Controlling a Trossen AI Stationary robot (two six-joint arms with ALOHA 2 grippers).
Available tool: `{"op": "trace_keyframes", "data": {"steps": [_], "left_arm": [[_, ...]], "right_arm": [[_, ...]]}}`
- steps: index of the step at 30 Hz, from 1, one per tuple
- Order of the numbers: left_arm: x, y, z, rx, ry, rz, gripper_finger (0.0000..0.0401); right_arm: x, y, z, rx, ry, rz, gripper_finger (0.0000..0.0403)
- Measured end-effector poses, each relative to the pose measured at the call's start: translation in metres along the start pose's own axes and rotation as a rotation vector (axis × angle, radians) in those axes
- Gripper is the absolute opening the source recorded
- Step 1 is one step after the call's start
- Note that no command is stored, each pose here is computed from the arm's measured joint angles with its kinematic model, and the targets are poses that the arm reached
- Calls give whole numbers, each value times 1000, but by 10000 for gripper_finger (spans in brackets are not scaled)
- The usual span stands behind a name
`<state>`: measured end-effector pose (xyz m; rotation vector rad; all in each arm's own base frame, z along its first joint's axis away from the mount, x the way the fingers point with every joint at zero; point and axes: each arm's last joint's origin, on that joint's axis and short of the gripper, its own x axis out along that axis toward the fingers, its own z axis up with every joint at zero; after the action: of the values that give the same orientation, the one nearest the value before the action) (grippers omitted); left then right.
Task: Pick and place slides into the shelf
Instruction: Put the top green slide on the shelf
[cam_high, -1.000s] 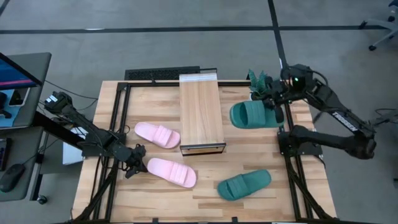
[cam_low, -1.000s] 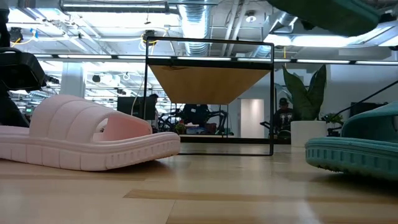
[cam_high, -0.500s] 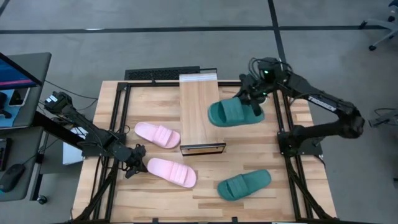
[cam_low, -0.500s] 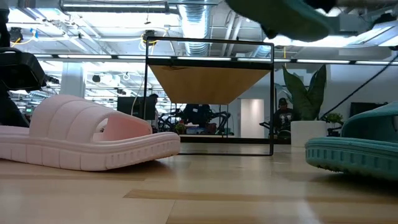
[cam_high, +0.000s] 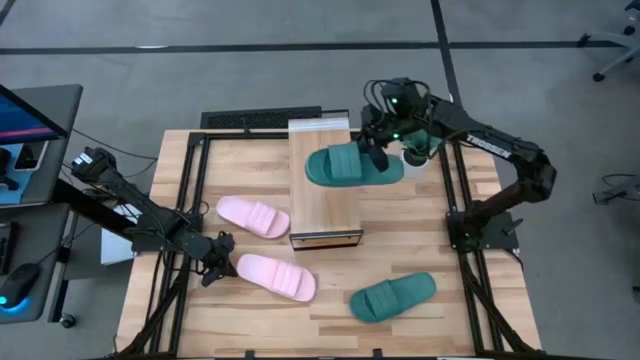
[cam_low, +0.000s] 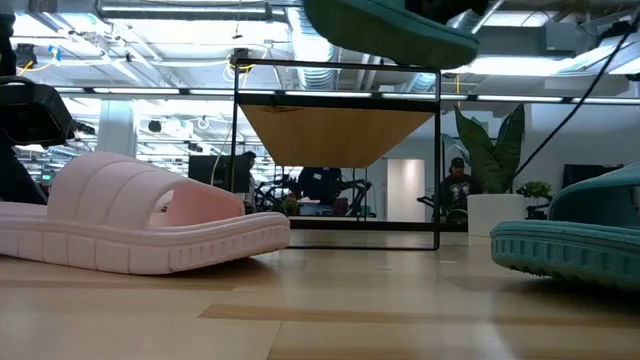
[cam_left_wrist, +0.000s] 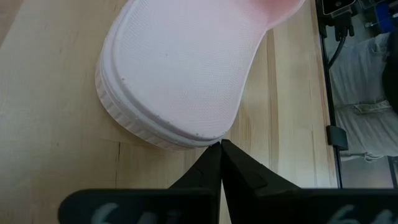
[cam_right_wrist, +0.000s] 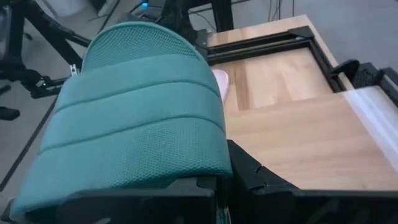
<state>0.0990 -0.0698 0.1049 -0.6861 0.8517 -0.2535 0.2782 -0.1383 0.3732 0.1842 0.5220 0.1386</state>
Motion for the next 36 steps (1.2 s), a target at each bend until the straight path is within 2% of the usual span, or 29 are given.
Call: {"op": "trace_keyframes", "data": {"steps": [18,28,36], "left_arm": [[0,0,0,0,0,-1,0],[0,0,0,0,0,0,0],[0,0,0,0,0,0,0]], "right_arm": [[64,-20,9,12,99,-1,0],[94,-38,-1,40,140,-11,0],[95,-40,0,27,120,-20,0]]}}
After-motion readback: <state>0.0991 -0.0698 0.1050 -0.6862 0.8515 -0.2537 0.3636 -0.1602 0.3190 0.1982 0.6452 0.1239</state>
